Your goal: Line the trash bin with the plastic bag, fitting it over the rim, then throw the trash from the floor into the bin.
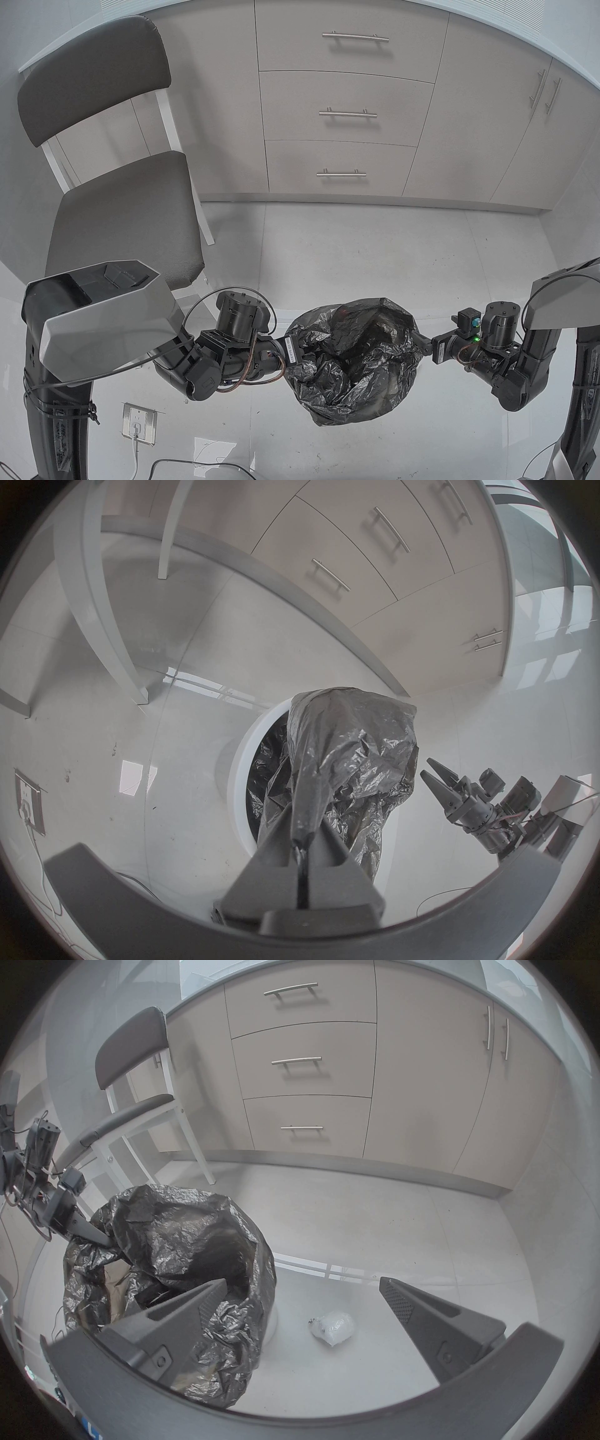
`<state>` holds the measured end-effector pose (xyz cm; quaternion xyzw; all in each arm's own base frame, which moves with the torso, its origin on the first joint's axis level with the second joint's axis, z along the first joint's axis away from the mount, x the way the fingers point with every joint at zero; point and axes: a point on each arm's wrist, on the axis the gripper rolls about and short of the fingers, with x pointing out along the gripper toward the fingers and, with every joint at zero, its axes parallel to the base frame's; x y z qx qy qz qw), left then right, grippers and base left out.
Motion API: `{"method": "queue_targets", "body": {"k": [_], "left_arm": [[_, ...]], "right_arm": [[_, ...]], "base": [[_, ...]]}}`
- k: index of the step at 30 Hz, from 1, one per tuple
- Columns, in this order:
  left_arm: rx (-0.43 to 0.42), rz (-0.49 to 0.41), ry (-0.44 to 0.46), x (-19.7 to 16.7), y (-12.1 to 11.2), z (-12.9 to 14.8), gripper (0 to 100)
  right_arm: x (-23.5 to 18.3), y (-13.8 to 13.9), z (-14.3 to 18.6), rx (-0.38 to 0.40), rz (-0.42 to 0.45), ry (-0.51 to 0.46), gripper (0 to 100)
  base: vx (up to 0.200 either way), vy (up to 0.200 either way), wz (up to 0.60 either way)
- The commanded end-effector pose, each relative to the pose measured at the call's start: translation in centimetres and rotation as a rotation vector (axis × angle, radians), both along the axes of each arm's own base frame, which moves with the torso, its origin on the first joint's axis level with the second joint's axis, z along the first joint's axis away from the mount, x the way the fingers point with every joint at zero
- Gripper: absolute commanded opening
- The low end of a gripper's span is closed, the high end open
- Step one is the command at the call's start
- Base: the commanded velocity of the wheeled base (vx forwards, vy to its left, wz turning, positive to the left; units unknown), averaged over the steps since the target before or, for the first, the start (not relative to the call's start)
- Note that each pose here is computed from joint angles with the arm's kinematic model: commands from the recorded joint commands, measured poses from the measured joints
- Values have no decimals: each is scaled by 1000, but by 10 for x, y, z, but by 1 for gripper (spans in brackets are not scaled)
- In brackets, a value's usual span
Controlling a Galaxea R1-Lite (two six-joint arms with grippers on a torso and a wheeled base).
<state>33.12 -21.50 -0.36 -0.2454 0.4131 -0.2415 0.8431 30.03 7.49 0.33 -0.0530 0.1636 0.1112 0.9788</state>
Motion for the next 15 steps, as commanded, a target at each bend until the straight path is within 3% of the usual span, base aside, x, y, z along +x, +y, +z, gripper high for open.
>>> {"method": "queue_targets", "body": {"k": [1, 15], "left_arm": [[0, 0, 2, 0, 0, -1, 0], [2, 25, -29, 1, -3, -3, 0]], "right_arm": [[3, -1, -10, -4, -4, 12, 100], [10, 0, -31, -14, -12, 55, 100]], "base": [[0, 0, 0], [0, 0, 0]]}}
